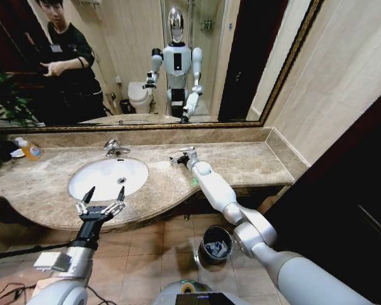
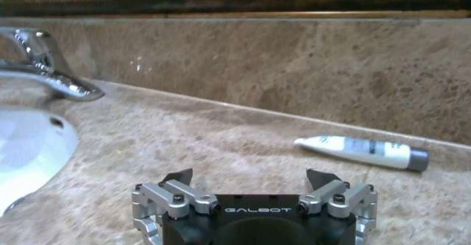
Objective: Pick up the trash from the sink and place it in the trash bin.
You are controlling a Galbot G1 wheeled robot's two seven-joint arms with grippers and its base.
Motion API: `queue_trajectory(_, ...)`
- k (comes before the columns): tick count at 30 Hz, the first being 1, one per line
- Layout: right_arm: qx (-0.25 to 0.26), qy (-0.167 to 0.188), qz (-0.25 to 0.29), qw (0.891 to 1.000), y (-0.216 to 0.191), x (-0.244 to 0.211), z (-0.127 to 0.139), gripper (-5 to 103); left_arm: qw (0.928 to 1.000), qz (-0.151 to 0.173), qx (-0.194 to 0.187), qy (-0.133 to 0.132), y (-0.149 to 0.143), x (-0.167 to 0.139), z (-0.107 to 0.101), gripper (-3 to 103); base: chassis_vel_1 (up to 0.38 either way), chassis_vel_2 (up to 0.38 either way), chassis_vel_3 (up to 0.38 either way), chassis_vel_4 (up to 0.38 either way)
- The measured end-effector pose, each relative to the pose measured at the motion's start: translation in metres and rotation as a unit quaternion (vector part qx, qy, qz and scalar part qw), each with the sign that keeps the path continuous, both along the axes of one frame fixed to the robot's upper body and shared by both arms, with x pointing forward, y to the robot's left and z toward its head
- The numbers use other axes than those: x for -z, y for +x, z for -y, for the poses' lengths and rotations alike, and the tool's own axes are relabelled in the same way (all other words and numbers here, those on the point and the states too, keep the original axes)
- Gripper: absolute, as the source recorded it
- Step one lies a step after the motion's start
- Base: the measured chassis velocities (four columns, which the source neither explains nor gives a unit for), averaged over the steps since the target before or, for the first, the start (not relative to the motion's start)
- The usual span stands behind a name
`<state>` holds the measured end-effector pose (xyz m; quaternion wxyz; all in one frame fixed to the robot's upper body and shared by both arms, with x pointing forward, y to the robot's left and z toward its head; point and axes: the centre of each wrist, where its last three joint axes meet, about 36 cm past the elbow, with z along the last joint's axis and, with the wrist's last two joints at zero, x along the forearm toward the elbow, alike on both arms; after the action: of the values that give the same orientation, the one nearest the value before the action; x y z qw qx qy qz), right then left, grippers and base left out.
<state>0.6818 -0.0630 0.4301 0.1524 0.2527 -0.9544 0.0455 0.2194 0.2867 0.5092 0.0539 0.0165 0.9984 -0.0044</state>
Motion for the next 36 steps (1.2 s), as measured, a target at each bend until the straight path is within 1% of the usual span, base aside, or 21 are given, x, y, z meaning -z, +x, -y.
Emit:
queue_trajectory(4,-0.022,0.001,0.02,1.0,-0.021,-0.015,-0.023,100,1.0,0.0,0.0,0.0,0.0,0.0,0.0,100,0.0,0.0,0.0,0.0)
queue_trajectory(6,-0.023,0.004,0.026,0.999,-0.021,-0.016,-0.024,100,1.0,0.0,0.0,0.0,0.0,0.0,0.0,100,0.0,0.0,0.0,0.0)
queue_trajectory(8,-0.016,0.013,0.045,0.999,-0.016,-0.015,-0.018,100,1.0,0.0,0.0,0.0,0.0,0.0,0.0,100,0.0,0.0,0.0,0.0)
queue_trajectory(11,-0.006,0.016,0.053,0.998,-0.011,-0.012,-0.013,100,1.0,0.0,0.0,0.0,0.0,0.0,0.0,100,0.0,0.0,0.0,0.0)
queue_trajectory(15,0.006,0.012,0.063,0.998,-0.008,-0.009,-0.008,100,1.0,0.0,0.0,0.0,0.0,0.0,0.0,100,0.0,0.0,0.0,0.0)
queue_trajectory(17,0.017,0.01,0.077,0.997,-0.004,-0.008,-0.005,100,1.0,0.0,0.0,0.0,0.0,0.0,0.0,100,0.0,0.0,0.0,0.0)
queue_trajectory(22,0.033,0.016,0.095,0.995,0.004,-0.013,0.001,100,1.0,0.0,0.0,0.0,0.0,0.0,0.0,100,0.0,0.0,0.0,0.0)
queue_trajectory(26,0.035,0.017,0.098,0.994,0.008,-0.014,0.003,100,1.0,0.0,0.0,0.0,0.0,0.0,0.0,100,0.0,0.0,0.0,0.0)
queue_trajectory(30,0.047,0.016,0.112,0.993,0.025,-0.015,0.016,100,1.0,0.0,0.0,0.0,0.0,0.0,0.0,100,0.0,0.0,0.0,0.0)
queue_trajectory(36,0.064,0.003,0.095,0.993,0.042,-0.016,0.03,100,1.0,0.0,0.0,0.0,0.0,0.0,0.0,100,0.0,0.0,0.0,0.0)
